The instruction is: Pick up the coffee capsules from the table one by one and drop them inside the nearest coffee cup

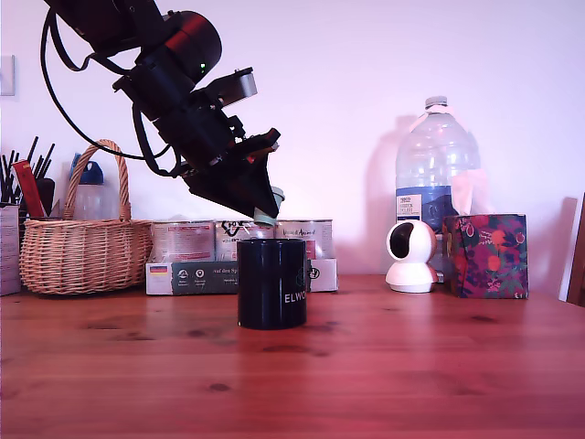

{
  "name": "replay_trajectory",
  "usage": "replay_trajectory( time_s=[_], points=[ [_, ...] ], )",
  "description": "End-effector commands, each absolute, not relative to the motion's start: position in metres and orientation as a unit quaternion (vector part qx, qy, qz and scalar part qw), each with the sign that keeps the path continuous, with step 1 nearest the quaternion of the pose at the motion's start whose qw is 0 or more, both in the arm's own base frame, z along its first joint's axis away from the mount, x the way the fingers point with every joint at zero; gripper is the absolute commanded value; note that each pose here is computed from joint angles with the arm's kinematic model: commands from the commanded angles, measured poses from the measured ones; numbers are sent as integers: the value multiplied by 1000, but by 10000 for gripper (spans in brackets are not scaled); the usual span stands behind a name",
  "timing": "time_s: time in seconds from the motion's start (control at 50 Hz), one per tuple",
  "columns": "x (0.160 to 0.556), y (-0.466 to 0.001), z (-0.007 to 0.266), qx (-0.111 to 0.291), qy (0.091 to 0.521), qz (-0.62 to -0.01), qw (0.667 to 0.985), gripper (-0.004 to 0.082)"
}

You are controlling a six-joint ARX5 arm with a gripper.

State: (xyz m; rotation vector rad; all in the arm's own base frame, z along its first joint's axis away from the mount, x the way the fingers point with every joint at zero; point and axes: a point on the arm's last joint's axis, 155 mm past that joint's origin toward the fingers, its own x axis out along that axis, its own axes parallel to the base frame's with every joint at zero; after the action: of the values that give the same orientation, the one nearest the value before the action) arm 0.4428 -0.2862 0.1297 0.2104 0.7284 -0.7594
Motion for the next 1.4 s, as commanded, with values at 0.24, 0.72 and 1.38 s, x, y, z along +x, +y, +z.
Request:
replay_trajectory(
  time_s=[0.24, 0.72, 1.38],
  points=[
    [446, -290, 132, 101, 339, -364, 862, 116],
    [448, -287, 132, 104, 340, -357, 864, 777],
    [426, -279, 152, 100, 355, -369, 853, -19]
  ],
)
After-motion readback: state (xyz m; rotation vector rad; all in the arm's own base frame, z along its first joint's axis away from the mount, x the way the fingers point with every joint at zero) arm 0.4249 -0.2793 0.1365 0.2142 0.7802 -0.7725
